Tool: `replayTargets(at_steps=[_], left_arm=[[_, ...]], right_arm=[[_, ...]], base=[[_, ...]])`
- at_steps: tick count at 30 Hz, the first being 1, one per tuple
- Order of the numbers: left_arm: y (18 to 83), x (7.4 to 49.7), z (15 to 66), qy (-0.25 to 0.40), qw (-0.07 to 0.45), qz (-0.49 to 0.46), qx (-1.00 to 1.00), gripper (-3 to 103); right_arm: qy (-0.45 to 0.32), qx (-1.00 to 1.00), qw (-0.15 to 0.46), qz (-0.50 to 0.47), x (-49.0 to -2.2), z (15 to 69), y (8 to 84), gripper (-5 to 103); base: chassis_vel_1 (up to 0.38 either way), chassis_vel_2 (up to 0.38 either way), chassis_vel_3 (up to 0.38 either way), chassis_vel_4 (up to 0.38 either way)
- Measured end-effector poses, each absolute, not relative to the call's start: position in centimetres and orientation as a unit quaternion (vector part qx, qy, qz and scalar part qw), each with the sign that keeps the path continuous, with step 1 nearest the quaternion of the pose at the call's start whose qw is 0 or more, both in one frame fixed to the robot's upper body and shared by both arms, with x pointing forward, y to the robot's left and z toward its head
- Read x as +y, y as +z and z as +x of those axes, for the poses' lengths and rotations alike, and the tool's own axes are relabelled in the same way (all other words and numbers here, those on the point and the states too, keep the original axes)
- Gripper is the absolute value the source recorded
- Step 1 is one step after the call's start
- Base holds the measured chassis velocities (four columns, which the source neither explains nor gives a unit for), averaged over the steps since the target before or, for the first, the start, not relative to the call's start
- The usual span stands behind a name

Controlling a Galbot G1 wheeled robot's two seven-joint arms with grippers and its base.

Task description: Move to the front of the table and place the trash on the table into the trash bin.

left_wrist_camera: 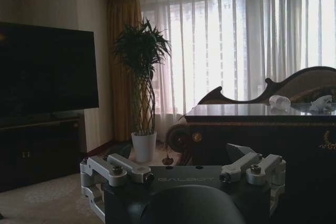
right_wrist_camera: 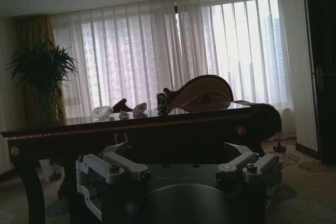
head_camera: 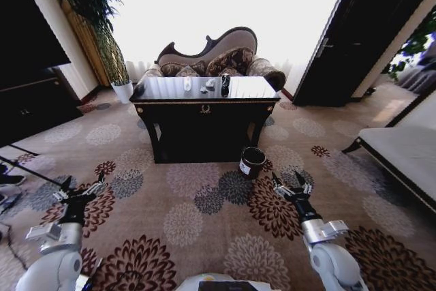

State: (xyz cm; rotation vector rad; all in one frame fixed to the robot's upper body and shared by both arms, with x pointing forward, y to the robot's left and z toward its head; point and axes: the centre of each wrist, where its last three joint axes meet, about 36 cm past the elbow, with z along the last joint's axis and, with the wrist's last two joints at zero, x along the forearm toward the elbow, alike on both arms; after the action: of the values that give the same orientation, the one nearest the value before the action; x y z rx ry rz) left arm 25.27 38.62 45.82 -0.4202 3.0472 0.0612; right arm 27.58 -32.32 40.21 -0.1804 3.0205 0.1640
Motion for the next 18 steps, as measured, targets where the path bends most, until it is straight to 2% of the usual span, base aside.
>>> replayTargets(at_steps=[7, 18], left_arm=[[45.71, 38.53, 25.28, 0.02, 0.032, -0.133, 0.99, 100], [45.49, 38.6, 25.21, 0.022, 0.031, -0.132, 0.991, 100]], right_arm=[[0.054, 0.995, 0.056, -0.06, -32.36, 27.65, 40.23, 100], [0.058, 0.995, 0.055, -0.058, -32.37, 27.56, 40.24, 100]], base=[[-0.156, 0.136, 0.157, -0.137], [-0.187, 0.205, 0.191, -0.213]])
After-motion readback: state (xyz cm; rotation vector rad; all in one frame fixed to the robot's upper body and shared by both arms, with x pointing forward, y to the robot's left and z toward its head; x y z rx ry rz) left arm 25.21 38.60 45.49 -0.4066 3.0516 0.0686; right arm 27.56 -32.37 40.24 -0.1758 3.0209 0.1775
